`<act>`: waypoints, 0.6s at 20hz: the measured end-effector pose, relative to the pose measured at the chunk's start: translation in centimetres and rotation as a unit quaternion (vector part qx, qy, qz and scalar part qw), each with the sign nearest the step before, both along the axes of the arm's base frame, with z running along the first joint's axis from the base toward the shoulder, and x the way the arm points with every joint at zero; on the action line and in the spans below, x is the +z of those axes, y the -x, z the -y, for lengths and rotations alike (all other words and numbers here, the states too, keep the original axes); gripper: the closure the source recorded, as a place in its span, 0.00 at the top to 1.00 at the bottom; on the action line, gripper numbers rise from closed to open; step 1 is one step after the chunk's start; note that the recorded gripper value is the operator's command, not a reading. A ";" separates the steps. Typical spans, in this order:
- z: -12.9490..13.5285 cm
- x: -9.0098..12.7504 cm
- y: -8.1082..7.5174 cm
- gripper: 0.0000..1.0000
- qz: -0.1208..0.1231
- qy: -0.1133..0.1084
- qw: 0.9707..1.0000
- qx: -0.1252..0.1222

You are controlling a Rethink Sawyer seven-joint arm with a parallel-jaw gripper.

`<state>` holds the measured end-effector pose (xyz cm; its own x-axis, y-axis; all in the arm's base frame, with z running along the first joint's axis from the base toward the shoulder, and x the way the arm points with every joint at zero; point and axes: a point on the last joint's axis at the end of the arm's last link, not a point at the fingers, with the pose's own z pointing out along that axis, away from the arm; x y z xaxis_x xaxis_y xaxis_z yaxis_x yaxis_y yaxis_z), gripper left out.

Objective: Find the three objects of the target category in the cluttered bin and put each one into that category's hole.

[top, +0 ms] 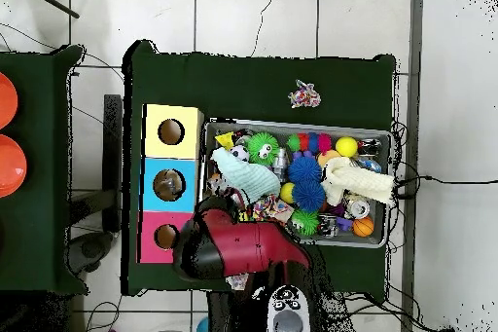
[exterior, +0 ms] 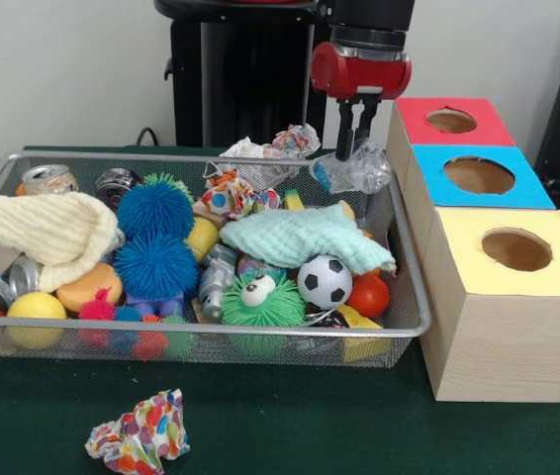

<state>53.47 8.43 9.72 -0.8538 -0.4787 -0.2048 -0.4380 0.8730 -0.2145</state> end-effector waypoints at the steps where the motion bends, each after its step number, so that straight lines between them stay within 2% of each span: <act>1: 0.0 0.3 -0.1 0.00 0.002 0.000 1.000 -0.001; 12: 0.0 2.1 -1.4 0.00 0.021 -0.008 1.000 -0.004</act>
